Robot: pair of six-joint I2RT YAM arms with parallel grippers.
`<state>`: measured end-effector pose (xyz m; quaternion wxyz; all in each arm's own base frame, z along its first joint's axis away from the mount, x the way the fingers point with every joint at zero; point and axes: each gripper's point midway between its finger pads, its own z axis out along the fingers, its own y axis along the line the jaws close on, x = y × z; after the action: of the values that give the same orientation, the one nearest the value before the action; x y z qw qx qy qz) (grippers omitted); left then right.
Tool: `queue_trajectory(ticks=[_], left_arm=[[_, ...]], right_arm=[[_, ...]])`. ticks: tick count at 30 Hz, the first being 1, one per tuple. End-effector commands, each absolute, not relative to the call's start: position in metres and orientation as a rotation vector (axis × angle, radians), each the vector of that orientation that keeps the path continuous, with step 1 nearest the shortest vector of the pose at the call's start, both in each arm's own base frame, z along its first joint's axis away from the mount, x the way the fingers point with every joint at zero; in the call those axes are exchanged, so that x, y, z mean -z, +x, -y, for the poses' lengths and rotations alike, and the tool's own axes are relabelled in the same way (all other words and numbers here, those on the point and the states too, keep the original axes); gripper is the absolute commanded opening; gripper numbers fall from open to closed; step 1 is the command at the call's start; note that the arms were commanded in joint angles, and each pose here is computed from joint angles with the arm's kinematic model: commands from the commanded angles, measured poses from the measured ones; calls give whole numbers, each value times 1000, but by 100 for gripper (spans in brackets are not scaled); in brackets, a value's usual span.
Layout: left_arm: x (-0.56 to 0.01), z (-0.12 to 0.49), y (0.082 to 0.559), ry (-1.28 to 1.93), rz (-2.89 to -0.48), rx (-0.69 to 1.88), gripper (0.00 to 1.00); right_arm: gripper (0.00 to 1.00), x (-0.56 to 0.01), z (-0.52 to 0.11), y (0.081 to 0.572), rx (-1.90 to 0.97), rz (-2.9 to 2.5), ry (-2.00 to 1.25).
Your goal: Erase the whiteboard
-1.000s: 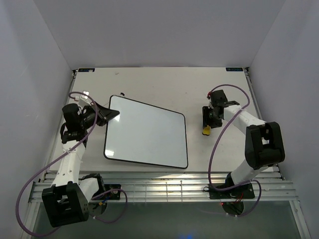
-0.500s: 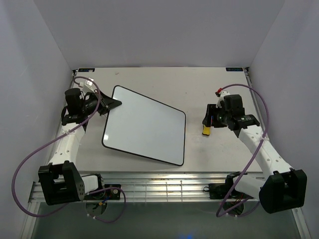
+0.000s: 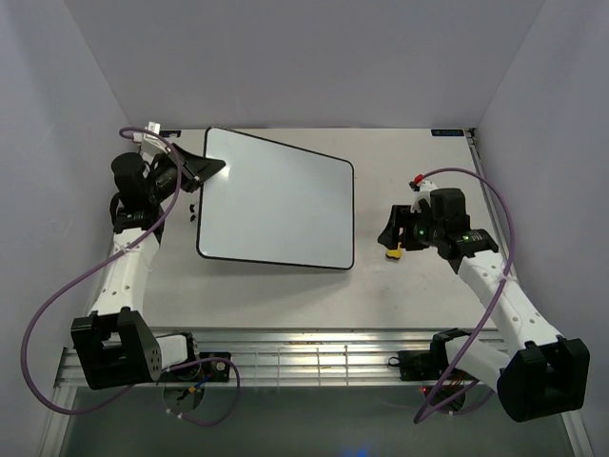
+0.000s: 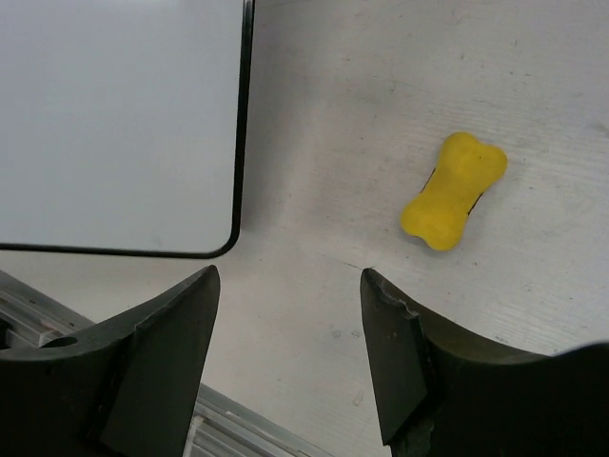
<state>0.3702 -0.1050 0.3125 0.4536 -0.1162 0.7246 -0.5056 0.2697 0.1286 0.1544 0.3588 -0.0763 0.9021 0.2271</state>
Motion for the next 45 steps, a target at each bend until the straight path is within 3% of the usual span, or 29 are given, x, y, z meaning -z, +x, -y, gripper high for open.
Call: queue_trajectory(ticks=[1,9,17,31,45], left_arm=[[-403,104,369,-196,-1551,1267,0],[-448,67,409,-123,-1390,1060,0],[-453,29,432,-51,-1290,987,0],[-426,-12,464,-9,-1286,914,0],[-401,-44,467,117,-1270,805,0]], right_arm=[[67,-171,-138,271,-660,-2252,-219],[68,-187,-146,256,-751,-2167,-240],[70,-193,-149,242,-791,-2128,-269],[71,-195,-157,235,-844,-2093,-310],[73,-192,-161,228,-858,-2087,-347]])
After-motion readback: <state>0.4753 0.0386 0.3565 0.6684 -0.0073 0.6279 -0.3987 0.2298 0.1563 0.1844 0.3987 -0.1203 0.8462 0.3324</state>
